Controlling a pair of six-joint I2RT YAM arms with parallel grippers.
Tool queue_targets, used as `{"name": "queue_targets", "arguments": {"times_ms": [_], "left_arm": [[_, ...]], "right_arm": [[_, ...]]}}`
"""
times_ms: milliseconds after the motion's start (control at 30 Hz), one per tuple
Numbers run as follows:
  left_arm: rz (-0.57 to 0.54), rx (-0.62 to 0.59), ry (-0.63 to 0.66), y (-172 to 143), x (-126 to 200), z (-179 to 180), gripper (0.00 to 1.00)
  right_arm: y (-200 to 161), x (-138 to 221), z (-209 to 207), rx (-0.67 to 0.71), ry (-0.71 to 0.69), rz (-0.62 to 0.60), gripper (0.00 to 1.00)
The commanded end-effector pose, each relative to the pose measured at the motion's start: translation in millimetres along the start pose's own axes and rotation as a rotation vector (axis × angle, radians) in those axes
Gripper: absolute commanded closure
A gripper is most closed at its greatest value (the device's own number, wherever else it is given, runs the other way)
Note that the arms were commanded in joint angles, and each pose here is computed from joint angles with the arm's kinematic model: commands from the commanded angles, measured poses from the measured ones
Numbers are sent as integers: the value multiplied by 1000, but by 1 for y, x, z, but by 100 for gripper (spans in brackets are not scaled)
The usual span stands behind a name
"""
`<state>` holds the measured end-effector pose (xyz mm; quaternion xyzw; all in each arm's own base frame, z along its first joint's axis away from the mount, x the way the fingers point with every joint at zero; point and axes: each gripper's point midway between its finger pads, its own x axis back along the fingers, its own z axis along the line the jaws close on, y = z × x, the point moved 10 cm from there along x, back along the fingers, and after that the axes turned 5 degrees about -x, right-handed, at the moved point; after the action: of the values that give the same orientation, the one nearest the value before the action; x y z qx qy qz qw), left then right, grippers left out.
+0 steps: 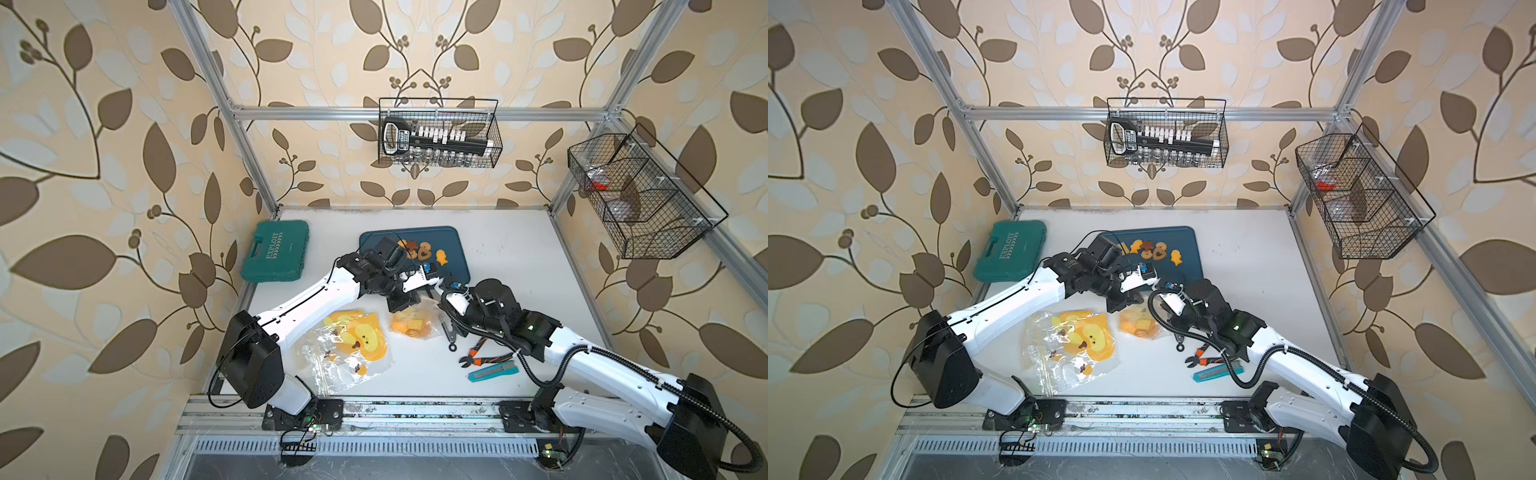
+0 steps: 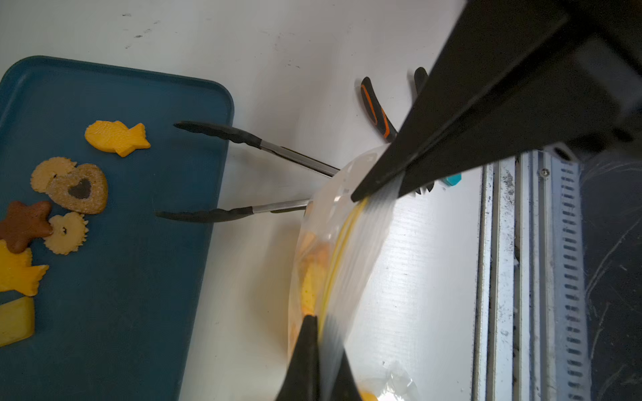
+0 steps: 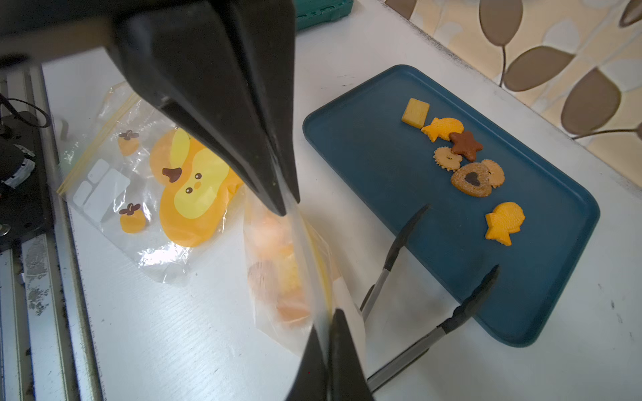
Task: Put the cookies into a resealable bag to prevent moisture
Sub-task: Close the ziploc bag at the center of the board.
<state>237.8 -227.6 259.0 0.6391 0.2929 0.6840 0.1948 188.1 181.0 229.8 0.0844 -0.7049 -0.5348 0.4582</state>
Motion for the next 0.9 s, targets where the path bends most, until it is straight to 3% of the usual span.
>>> {"name": "queue_targets", "arguments": {"times_ms": [0,33,67,100,167,200,233,300,367,400,433,467,500,533,567,600,633,667,733,767,800,867], "left_arm": [[-35,-44,44,8,15,-5,57],[-22,-44,41,5,14,-5,65],[-33,-57,58,7,24,-10,93],[-20,-54,69,5,26,-10,100],[9,-52,80,2,28,-12,100],[16,-49,88,1,29,-13,84],[23,-46,95,-1,30,-14,76],[26,-53,87,-4,33,-17,100],[32,-54,84,-7,33,-19,100],[37,-45,100,-8,32,-18,77],[43,-41,109,-9,32,-18,82],[50,-45,108,-11,31,-19,100],[57,-45,109,-12,31,-19,100],[63,-42,117,-13,30,-18,97],[64,-38,122,-14,30,-18,75],[66,-39,121,-15,30,-18,80],[70,-41,118,-16,29,-19,95],[77,-40,125,-16,29,-18,100],[89,-35,137,-18,29,-17,100],[97,-30,159,-19,28,-16,89],[104,-30,169,-20,29,-15,100],[119,-29,186,-21,29,-14,100]], "right_arm": [[-5,0,-1,-14,6,1,100],[-5,0,-2,-13,5,1,100],[-5,0,-2,-14,4,1,100],[-4,1,-2,-15,2,-3,100],[-5,1,-3,-16,0,-3,100],[-5,0,-4,-16,0,-2,100],[-5,0,-4,-17,1,1,100],[-6,0,-4,-19,0,5,100],[-6,-1,-5,-19,-2,6,100],[-7,0,-5,-19,-3,7,100],[-7,0,-5,-19,-6,6,100],[-7,0,-5,-20,-9,6,100],[-7,0,-5,-21,-11,6,100],[-7,0,-5,-23,-12,4,100],[-7,1,-6,-23,-14,5,100],[-7,1,-6,-24,-14,5,100],[-7,1,-6,-23,-16,5,100],[-7,1,-6,-22,-18,6,100],[-8,2,-7,-23,-22,6,100],[-8,2,-7,-22,-21,5,100],[-8,2,-7,-22,-23,5,100],[-7,3,-7,-22,-25,1,100]]}}
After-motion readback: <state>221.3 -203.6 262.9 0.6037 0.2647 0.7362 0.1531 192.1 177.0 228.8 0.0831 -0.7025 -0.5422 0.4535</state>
